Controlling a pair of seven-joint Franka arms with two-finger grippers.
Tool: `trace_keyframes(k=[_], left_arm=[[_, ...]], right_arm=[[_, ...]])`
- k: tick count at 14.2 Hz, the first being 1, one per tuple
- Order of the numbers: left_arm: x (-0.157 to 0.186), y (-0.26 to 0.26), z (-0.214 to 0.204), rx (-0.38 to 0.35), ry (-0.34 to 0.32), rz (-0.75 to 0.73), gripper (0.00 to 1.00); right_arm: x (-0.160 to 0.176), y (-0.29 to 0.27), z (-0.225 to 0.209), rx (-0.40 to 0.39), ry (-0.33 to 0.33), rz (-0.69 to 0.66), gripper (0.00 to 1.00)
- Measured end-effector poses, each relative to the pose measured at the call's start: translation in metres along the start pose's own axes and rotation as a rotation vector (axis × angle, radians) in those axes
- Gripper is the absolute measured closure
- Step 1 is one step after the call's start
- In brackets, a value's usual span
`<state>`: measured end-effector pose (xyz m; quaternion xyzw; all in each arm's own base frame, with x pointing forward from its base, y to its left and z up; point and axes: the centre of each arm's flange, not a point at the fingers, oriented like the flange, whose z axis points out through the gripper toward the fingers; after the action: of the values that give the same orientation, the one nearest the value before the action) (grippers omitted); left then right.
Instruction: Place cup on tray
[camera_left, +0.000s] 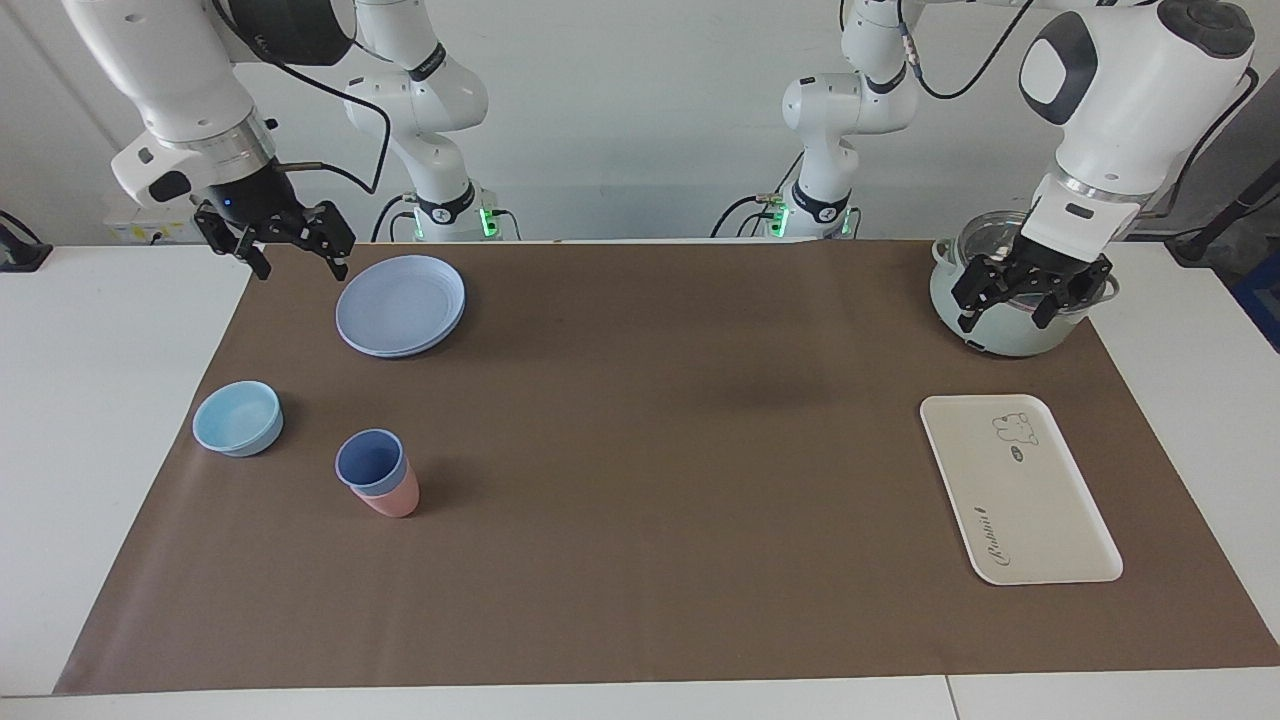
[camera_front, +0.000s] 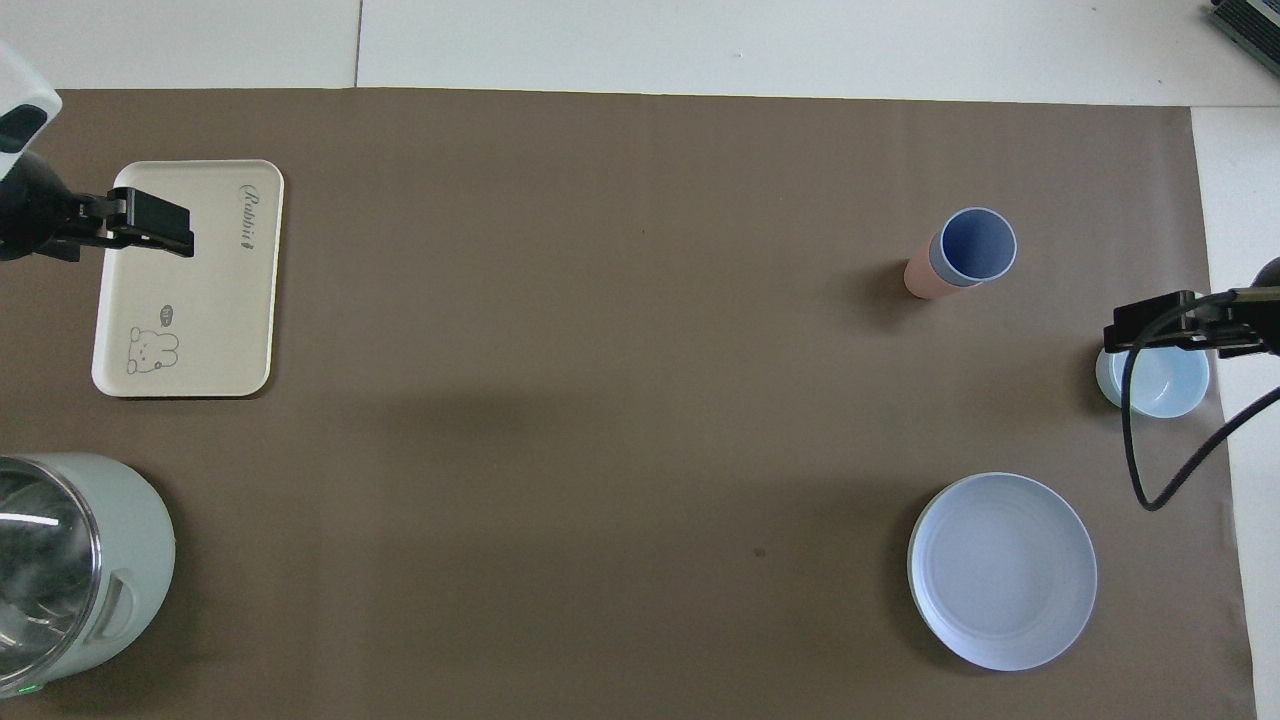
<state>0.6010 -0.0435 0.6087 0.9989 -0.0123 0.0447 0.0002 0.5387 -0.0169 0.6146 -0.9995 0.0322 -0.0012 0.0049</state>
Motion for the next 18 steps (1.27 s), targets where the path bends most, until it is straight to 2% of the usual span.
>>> trace_keyframes(k=[3, 6, 8, 11, 14, 18], left_arm=[[0.0, 0.0, 0.0, 0.0, 0.0, 0.0, 0.0], [0.0, 0.0, 0.0, 0.0, 0.0, 0.0, 0.0], [0.0, 0.0, 0.0, 0.0, 0.0, 0.0, 0.0], [0.0, 0.0, 0.0, 0.0, 0.0, 0.0, 0.0], [0.0, 0.0, 0.0, 0.0, 0.0, 0.0, 0.0], [0.0, 0.0, 0.0, 0.0, 0.0, 0.0, 0.0]], right_arm=[[0.007, 0.0, -0.003, 0.001, 0.059, -0.043, 0.0], [0.018, 0.012, 0.002, 0.015, 0.141, -0.163, 0.0], [0.025, 0.039, 0.016, 0.059, 0.188, -0.284, 0.0], [0.032, 0.096, 0.056, 0.129, 0.275, -0.463, 0.0], [0.041, 0.129, 0.109, 0.251, 0.378, -0.622, 0.0], [0.058, 0.153, 0.181, 0.388, 0.501, -0.719, 0.0]])
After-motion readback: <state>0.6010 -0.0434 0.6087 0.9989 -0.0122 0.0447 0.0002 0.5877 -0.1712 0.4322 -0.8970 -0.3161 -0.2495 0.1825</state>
